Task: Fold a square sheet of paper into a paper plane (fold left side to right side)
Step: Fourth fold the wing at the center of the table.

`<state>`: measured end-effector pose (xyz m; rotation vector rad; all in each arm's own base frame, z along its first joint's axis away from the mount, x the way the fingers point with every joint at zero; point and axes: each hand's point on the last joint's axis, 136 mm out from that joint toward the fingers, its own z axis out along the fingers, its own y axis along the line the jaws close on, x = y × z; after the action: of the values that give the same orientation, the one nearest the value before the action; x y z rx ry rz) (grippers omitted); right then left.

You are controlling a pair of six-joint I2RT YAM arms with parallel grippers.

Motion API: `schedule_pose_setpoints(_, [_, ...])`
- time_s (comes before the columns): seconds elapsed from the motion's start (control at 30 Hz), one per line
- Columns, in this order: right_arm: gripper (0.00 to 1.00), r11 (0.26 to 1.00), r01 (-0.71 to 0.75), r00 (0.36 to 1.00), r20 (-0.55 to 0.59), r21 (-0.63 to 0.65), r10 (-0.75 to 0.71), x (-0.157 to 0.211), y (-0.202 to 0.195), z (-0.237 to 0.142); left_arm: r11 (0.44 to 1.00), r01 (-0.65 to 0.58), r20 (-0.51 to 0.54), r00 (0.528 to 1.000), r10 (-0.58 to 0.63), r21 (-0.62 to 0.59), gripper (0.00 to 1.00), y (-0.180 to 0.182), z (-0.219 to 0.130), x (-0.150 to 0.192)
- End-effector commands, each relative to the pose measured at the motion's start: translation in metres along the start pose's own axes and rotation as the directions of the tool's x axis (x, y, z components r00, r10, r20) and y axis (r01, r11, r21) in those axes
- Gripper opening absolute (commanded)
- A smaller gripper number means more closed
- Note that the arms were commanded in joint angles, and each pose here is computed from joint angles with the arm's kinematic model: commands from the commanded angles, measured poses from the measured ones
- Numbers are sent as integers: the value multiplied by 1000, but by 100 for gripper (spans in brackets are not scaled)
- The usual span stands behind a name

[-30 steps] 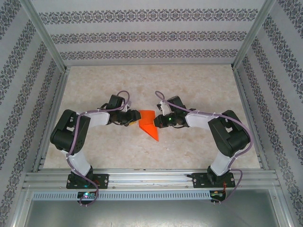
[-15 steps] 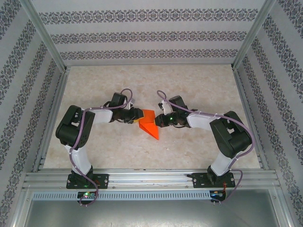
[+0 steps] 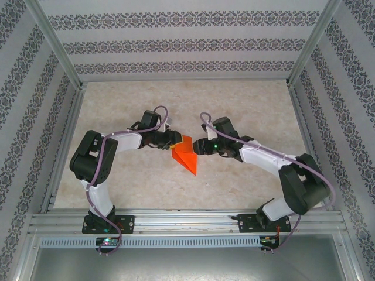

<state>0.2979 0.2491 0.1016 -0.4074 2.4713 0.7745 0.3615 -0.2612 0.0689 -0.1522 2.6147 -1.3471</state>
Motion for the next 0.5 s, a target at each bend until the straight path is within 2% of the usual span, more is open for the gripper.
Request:
schedule_pose_setpoints(0.0, [58,981,91,996,-21,174,-89,13,-4,-8,999,-32,-11,999,32,19,34,-20,-5,1])
schedule_pose_setpoints(0.07, [62,968,132,991,-23,213,-130,22,2,-6,999,-34,-17,999,34,16,34,-22,-4,2])
schedule_pose_setpoints(0.2, [65,950,182,983,-45,253,-176,40,13,3,999,-40,-29,999,40,15,33,-26,-1,3])
schedule_pose_setpoints(0.47, [63,932,240,970,-94,272,-223,63,21,22,999,-44,-32,999,44,11,31,-34,3,2])
